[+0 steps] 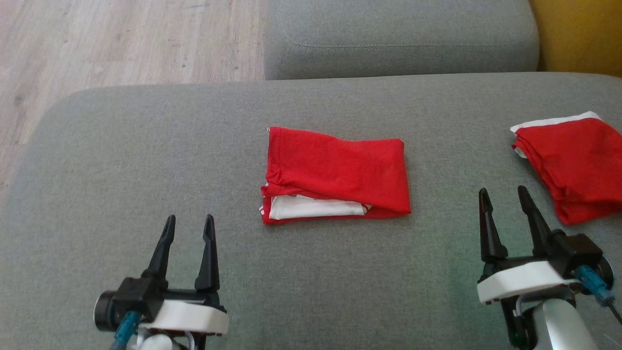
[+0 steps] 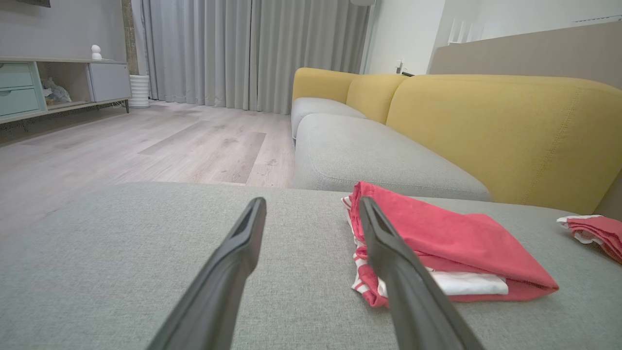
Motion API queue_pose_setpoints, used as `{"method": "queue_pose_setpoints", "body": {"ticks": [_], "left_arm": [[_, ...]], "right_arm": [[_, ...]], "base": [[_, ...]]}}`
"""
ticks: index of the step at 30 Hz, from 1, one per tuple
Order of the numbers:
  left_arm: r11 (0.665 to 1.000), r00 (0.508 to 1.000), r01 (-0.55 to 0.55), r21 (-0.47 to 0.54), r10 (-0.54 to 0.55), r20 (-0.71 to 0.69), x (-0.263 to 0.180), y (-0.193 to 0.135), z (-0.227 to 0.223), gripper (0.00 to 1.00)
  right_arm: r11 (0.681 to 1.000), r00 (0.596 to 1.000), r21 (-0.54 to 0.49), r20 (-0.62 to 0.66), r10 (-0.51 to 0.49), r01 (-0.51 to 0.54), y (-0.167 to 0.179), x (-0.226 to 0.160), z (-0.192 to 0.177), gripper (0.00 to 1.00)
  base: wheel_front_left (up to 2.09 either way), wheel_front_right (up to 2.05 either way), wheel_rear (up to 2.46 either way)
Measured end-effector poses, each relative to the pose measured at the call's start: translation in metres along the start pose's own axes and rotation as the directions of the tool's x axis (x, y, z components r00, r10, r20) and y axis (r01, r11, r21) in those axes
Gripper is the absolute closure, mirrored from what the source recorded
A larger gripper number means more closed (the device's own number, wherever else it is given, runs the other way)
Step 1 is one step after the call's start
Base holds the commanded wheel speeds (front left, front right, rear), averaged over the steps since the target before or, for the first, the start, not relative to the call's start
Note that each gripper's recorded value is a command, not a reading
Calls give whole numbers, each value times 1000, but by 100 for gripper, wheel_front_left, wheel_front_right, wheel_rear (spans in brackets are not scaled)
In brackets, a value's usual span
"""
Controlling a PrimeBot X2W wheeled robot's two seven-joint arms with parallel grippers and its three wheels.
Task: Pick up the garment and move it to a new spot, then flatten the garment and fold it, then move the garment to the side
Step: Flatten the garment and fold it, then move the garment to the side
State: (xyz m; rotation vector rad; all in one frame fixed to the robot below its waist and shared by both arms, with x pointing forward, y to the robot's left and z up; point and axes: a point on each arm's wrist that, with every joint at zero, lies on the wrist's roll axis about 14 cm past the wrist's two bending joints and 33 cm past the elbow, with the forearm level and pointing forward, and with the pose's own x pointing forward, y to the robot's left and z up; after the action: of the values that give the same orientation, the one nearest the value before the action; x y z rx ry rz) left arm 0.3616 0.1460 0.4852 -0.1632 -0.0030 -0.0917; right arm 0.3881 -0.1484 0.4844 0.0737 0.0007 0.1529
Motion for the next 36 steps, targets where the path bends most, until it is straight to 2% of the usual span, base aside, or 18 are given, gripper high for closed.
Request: {"method": "queue_pose_setpoints", "body": {"ticks": [14,25,30,36], "left_arm": [[1000,1000,-9,-3,9,-17,-3,2,-6,0],[1000,999,-17,-1,17,-40,13,7,-13,0],[999,997,-44,5,44,-60,12,16,-18,0],[996,993,-83,24,84,-78,9,28,-22,0]], "right_arm": [[999,998,-12,-36,46,-47,14,8,-12,0],[992,980,-21,-158,123,-127,37,56,-41,0],[984,947,19,-269,177,-179,59,76,-67,0],[978,889,59,-409,208,-202,74,86,-101,0]], "base": [[0,0,0],[0,0,0],[0,0,0],[0,0,0]]}}
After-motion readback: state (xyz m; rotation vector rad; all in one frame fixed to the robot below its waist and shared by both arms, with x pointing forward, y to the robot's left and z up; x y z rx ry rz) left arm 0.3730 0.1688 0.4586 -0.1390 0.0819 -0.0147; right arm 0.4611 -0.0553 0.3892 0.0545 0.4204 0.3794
